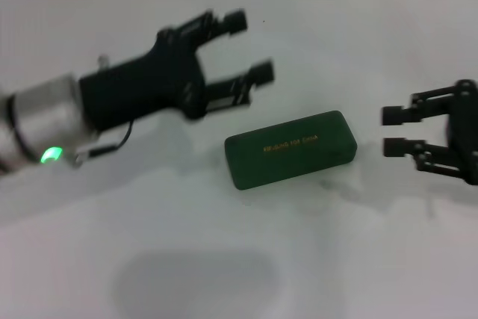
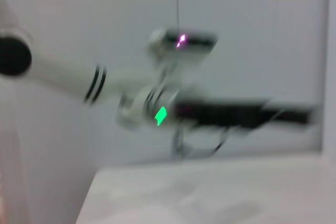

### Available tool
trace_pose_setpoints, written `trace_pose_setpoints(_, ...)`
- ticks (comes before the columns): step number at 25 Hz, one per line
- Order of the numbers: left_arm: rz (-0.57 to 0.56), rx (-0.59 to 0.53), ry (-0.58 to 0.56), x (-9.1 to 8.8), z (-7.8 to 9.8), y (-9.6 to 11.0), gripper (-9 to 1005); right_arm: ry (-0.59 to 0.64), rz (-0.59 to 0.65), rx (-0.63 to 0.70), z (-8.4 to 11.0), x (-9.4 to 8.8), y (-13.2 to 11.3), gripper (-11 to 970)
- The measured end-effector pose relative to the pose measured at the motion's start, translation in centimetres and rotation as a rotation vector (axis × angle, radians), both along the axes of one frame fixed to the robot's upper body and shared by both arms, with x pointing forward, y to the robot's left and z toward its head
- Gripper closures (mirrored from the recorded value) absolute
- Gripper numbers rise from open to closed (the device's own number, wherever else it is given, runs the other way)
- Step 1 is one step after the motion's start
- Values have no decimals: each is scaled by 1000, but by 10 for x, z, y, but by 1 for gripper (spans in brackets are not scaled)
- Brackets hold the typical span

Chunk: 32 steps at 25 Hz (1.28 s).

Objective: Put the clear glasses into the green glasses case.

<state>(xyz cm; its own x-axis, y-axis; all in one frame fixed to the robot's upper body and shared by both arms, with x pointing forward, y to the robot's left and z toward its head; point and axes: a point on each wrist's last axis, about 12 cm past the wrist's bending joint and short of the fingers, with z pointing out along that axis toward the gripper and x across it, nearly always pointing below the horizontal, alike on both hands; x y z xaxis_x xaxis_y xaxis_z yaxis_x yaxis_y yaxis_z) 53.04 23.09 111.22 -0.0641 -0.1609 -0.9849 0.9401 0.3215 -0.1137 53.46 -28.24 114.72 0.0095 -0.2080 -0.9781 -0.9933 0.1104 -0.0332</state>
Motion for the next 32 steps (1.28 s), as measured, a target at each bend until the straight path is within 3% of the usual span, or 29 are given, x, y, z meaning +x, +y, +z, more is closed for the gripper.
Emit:
trace_pose_setpoints(1,-17,-9,-19,-10,-5,4,117,-18,-8,35,-1,-5,-7,483)
trace_pose_setpoints(3,-17,-9,-19,-10,-5,4,117,-36,-16,84,-7,-14,-17,481)
trace_pose_setpoints(4,-26,-12,-42,-39,-28,13,117,-54,-18,99,-10,-19,-21,480)
trace_pose_setpoints(9,-59,4,-40,-63,-43,14,117,-118,-3,98,-17,-27,-25,474)
trace_pose_setpoints(10,-77,4,-41,-65,-43,13,117,-127,1,98,-17,-28,-24,473)
trace_pose_setpoints(14,-102,11,-32,-70,-46,11,117,-135,9,109,-20,-30,-19,275)
trace_pose_setpoints(20,-103,12,-30,-73,-49,11,117,-135,11,119,-25,-34,-16,91)
trace_pose_setpoints(32,-117,50,-30,-74,-49,20,117,-159,0,155,-43,-45,-6,95)
